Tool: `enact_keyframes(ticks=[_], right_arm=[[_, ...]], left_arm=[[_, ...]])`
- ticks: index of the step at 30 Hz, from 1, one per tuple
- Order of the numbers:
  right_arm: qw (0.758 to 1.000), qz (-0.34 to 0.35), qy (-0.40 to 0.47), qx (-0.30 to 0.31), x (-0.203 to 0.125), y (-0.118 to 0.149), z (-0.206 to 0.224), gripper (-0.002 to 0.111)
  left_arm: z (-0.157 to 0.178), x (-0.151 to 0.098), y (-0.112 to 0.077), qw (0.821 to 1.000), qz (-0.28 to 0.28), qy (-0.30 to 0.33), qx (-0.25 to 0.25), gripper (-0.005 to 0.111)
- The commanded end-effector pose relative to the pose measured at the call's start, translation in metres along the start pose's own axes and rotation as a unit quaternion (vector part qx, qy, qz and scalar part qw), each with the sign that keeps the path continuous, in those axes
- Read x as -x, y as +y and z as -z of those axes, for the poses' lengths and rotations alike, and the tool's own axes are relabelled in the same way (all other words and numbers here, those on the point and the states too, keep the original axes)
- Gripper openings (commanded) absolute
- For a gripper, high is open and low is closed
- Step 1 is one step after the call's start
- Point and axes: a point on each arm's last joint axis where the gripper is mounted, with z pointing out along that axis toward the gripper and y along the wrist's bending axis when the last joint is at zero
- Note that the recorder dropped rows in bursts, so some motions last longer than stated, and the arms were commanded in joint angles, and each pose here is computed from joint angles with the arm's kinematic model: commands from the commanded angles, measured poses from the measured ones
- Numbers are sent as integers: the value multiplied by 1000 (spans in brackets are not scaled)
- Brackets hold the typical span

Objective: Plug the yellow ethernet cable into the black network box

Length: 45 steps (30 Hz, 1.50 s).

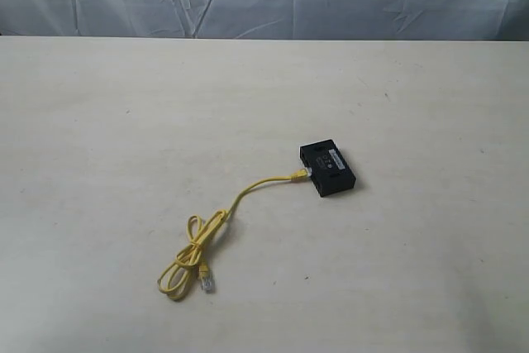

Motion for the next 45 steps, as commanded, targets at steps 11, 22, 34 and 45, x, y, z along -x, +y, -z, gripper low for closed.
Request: enact_keyframes(ticks=[11, 22, 34, 45], right_arm=[[1000, -1, -7, -3, 0, 0, 0, -1], [1000, -3, -7, -2, 0, 0, 0, -1], [1000, -3, -7, -2, 0, 0, 0, -1], [1000, -3, -7, -2, 0, 0, 0, -1]], left_arm=[[0, -6, 0, 995, 94, 26, 3, 0], [0, -6, 0, 996, 88, 27, 4, 0], [0, -6, 0, 996, 88, 26, 5, 0], [0, -6, 0, 996, 88, 26, 4, 0]])
